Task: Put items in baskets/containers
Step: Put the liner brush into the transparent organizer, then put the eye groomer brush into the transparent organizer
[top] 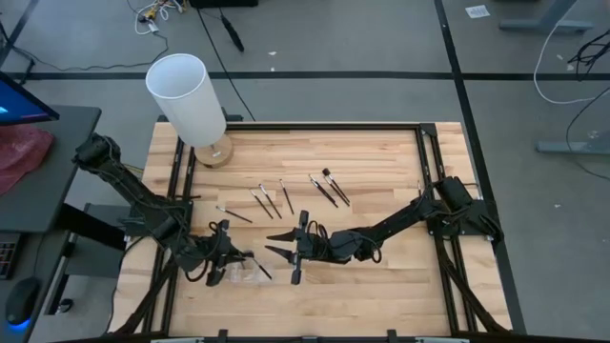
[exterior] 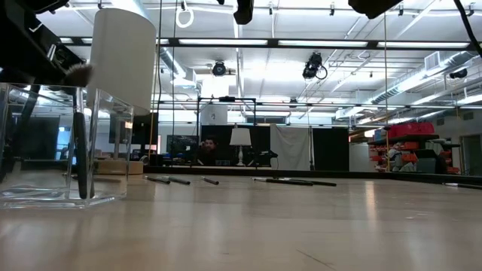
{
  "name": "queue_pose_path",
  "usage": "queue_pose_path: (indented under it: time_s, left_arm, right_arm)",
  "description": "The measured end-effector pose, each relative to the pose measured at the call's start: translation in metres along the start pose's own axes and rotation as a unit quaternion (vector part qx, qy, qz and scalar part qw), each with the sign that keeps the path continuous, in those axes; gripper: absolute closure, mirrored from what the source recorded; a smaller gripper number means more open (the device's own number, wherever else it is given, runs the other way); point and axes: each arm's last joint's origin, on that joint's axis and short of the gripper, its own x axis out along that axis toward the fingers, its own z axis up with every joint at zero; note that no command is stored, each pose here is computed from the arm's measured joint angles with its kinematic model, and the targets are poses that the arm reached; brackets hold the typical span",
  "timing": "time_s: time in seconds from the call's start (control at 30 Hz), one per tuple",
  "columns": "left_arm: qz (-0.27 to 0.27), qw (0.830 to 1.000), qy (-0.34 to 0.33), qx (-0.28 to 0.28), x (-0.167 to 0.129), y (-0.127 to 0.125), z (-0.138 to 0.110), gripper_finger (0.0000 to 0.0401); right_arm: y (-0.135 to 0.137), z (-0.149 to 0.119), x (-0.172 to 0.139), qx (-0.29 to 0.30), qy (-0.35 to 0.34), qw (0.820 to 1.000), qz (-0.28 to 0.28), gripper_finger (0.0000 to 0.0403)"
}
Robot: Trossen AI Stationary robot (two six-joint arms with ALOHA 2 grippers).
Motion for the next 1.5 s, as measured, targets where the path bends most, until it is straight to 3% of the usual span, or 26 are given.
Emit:
queue_pose_path:
  time_s: [0.43, 0.73, 1.0, 1.1, 1.23, 1.4, 1.5]
  left_arm:
    - [-0.018, 1.0, -0.004, 0.014, -0.005, -0.001, 0.005, 0.0259]
    - [-0.046, 0.997, -0.055, 0.037, -0.032, -0.004, 0.039, 0.0268]
    - [-0.036, 0.997, -0.036, 0.064, -0.055, -0.004, 0.062, 0.0282]
    - [-0.03, 0.996, -0.027, 0.074, -0.062, -0.006, 0.067, 0.0287]
    - [-0.008, 0.996, -0.023, 0.084, -0.066, -0.007, 0.064, 0.0291]
    - [0.03, 0.996, -0.015, 0.088, -0.062, -0.003, 0.05, 0.0291]
    - [0.056, 0.994, -0.016, 0.095, -0.058, 0.001, 0.041, 0.0291]
  right_arm:
    - [0.0, 0.0, 0.0, 0.0, 0.0, 1.0, 0.0, 0.0305]
    - [0.0, 0.0, 0.0, -0.001, 0.001, 1.0, 0.0, 0.0305]
    - [0.002, 0.0, -0.002, 0.002, 0.014, 1.0, 0.003, 0.0305]
    - [0.0, 0.006, -0.004, 0.023, 0.044, 0.999, -0.001, 0.0305]
    - [-0.008, 0.011, -0.011, 0.054, 0.11, 0.991, -0.045, 0.0305]
    - [-0.026, -0.002, -0.013, 0.072, 0.192, 0.974, -0.1, 0.0305]
    - [-0.043, -0.017, -0.014, 0.08, 0.257, 0.953, -0.139, 0.0303]
